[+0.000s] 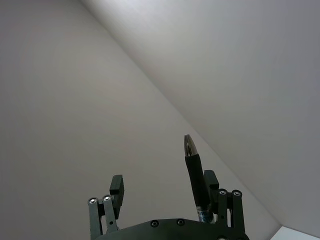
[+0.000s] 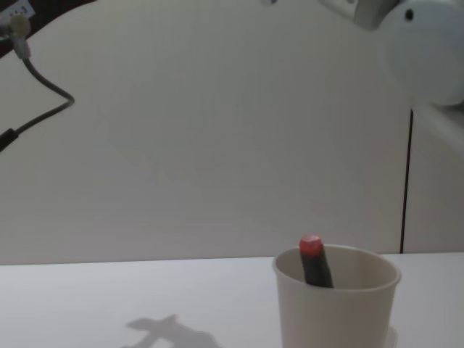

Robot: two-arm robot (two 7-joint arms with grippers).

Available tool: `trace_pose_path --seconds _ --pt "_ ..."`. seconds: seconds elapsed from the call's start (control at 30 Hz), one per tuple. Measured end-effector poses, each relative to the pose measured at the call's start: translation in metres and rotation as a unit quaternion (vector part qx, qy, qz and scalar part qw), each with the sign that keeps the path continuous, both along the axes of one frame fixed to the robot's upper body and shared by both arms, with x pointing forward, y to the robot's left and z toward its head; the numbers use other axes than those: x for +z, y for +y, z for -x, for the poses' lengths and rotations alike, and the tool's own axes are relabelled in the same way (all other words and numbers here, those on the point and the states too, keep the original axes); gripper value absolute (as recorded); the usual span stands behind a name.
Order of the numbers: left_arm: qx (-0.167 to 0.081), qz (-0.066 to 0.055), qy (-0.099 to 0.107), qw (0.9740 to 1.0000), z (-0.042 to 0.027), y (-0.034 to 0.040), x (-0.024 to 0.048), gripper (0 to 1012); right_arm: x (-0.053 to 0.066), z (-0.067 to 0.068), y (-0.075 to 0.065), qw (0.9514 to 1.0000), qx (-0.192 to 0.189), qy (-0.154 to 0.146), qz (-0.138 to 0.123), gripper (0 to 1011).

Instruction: Place the pen into the pen holder.

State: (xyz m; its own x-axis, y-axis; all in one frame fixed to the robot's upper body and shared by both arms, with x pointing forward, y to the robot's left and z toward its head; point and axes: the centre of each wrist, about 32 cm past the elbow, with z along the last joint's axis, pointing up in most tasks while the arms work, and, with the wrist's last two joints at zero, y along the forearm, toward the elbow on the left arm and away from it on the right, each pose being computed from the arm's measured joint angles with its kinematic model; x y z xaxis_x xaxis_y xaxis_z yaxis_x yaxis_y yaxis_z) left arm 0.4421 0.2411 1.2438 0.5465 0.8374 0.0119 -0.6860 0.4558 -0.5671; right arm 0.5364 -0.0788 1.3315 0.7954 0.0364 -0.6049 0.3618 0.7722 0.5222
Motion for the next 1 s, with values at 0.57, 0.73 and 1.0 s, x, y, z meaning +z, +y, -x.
trace_pose_path --seconds 0.57,0.73,1.0 --pt "0.0 0.0 0.0 1.0 0.0 0.0 0.0 186 -0.001 0.008 -0.01 0.9983 -0.059 -0.005 -0.006 1001" --pt "0.0 0.0 0.0 1.0 0.0 0.0 0.0 186 -0.002 0.009 -0.01 0.9971 -0.076 -0.004 0.002 1001" --pt "0.0 0.0 0.0 1.0 0.0 0.0 0.0 186 -0.003 0.01 -0.009 0.9959 -0.088 0.0 0.018 1001"
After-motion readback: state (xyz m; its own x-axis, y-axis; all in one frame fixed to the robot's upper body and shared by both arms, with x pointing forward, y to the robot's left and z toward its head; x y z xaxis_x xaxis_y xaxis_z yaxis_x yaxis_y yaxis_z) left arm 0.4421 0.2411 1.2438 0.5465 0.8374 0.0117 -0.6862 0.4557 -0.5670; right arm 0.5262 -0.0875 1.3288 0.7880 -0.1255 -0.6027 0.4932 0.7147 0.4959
